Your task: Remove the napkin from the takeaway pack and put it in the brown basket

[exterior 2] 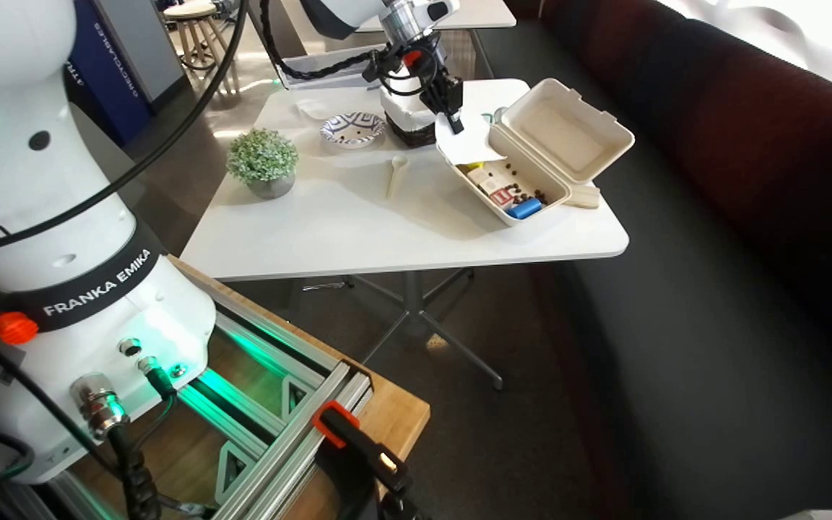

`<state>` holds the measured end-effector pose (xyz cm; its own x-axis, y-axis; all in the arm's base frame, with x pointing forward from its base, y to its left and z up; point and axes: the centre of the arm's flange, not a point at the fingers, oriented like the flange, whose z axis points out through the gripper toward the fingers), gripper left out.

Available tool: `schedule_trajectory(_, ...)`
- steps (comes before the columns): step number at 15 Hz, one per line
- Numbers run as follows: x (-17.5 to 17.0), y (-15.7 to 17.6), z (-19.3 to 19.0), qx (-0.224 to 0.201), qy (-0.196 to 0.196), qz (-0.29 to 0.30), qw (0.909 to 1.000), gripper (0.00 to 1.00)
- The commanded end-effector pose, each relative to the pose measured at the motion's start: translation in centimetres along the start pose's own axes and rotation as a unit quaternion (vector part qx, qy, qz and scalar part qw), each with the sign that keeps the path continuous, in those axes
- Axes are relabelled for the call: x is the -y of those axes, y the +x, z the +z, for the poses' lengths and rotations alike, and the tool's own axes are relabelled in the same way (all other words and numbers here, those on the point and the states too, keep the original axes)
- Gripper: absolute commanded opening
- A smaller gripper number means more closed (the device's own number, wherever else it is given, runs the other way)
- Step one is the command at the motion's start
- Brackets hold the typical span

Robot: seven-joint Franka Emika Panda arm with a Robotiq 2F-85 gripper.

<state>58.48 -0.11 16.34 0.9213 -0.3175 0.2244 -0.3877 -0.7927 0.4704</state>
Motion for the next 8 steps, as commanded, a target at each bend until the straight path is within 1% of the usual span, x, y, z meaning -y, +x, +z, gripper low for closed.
schedule_trajectory(1, 1.0, -1.4, 0.4, 0.014, -0.004, -0.019, 0.9997, 0.0)
schedule_trajectory(2, 1.3, -1.6, 0.5, 0.016, -0.002, -0.023, 0.9996, 0.0)
schedule_trajectory(3, 1.6, -1.8, 0.6, 0.018, -0.004, -0.027, 0.9994, 0.23)
schedule_trajectory(4, 1.8, -2.0, 0.6, 0.019, -0.003, -0.029, 0.9994, 0.13)
schedule_trajectory(5, 2.0, -2.1, 0.6, 0.02, -0.003, -0.032, 0.9993, 0.26)
schedule_trajectory(6, 2.2, -2.2, 0.6, 0.02, -0.004, -0.035, 0.9992, 0.06)
schedule_trajectory(8, 2.4, -2.4, 0.6, 0.021, -0.004, -0.039, 0.999, 0.0)
